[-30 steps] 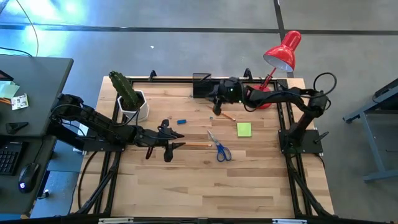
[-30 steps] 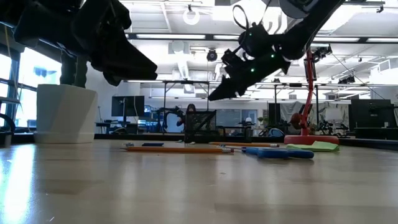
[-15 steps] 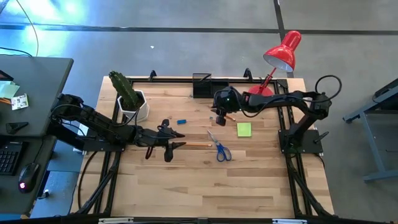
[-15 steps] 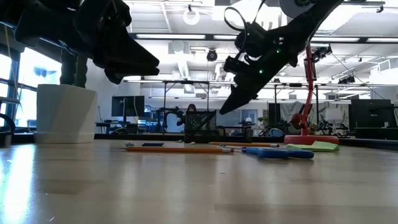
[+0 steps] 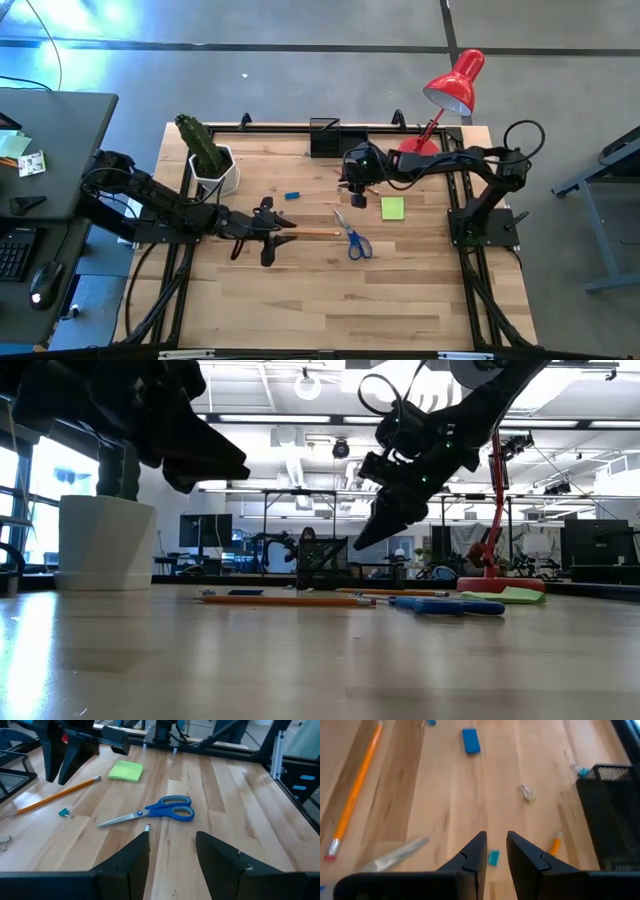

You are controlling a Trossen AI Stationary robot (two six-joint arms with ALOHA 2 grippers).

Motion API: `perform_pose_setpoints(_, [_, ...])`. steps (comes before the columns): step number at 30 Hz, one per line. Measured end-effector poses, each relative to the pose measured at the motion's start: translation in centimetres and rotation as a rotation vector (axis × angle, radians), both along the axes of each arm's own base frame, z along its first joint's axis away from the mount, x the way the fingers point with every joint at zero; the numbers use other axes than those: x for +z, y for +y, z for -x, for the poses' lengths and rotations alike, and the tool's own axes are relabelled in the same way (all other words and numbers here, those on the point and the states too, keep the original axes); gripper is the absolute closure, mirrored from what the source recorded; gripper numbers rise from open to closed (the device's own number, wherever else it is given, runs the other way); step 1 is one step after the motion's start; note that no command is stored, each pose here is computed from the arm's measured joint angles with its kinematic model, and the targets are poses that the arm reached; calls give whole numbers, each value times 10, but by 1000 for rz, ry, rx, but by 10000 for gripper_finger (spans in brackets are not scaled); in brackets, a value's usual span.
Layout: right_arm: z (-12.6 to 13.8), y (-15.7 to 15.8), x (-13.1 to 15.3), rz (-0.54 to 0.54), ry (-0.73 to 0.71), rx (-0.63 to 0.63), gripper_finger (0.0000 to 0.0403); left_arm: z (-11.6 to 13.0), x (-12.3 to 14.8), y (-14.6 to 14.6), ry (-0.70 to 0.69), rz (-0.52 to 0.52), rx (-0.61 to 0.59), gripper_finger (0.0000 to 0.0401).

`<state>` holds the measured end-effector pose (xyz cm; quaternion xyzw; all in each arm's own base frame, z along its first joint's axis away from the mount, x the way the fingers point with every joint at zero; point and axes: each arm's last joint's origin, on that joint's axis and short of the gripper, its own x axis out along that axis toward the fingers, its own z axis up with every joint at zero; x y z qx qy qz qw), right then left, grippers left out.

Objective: Pick and place office supplies into organizer
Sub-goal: Put the middle blue binder clip into the bottom left section of the desk organizer

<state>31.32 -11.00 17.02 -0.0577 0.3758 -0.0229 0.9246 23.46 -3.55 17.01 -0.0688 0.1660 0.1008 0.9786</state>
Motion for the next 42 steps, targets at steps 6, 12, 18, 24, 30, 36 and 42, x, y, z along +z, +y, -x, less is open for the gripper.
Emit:
perform_pose_setpoints(6, [-1,-1,-4,22,8,24,333,0,0,1,-1,-3,9,251])
perform_pose_setpoints(12, [-1,-1,-9,-15,28,5,333,0,1,2,-9,-17,46,251])
perform_pose_setpoints(18, [-5,1,-8,-73,-11,-32,333,0,1,4,-23,-14,110,251])
perform_pose_setpoints(24, [-5,2,-8,-129,-13,-78,333,1,2,6,-31,-66,194,251])
perform_pose_setpoints(30, [-5,4,-9,-119,-2,-63,333,-1,9,7,-72,-155,200,251])
perform_pose_setpoints(36, [-11,25,-10,-122,14,-69,333,-1,8,7,-62,-160,199,251])
perform_pose_setpoints(42, [-12,41,-11,-90,53,-101,333,-1,8,7,-55,-183,191,251])
